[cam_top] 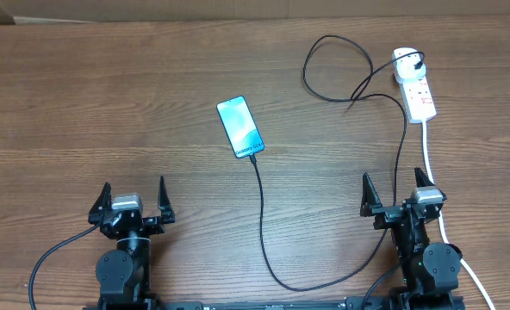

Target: Plug charger to phone and switch on socket

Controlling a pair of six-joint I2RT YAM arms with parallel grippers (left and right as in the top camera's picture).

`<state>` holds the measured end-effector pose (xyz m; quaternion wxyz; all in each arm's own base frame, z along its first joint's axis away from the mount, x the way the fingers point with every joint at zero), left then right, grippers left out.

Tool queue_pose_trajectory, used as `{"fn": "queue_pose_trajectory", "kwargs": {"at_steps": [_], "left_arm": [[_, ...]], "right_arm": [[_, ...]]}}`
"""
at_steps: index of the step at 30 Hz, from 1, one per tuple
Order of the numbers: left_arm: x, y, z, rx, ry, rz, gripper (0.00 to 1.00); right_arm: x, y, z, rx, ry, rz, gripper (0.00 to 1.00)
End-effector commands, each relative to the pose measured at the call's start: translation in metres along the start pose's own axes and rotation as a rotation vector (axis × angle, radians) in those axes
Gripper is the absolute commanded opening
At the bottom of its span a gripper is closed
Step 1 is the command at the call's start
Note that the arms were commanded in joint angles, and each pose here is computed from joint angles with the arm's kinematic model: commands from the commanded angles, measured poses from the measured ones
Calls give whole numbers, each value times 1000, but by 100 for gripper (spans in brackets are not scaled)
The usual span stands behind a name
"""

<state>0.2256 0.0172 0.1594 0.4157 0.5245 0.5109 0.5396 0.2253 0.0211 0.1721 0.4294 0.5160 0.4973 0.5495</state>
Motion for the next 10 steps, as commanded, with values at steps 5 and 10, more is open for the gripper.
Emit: {"fn": "queue_pose_trajectory", "kwargs": {"at_steps": [5, 10], "left_arm": [[1, 0, 0, -6, 5, 21, 100], [1, 0, 0, -6, 5, 21, 100]], "right_arm": [[-2, -2, 0, -4, -9, -1, 100], [-2, -2, 0, -4, -9, -1, 100]]}}
Point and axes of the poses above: each gripper's point midway between its finger pads, its own z axis out along the fingers, its own x axis along the line the jaws close on, y = z × x, the point moved 2 cm from there along -z, back along the fingers, and after that the axes turned 7 degrees about z, right-handed, at the moved point
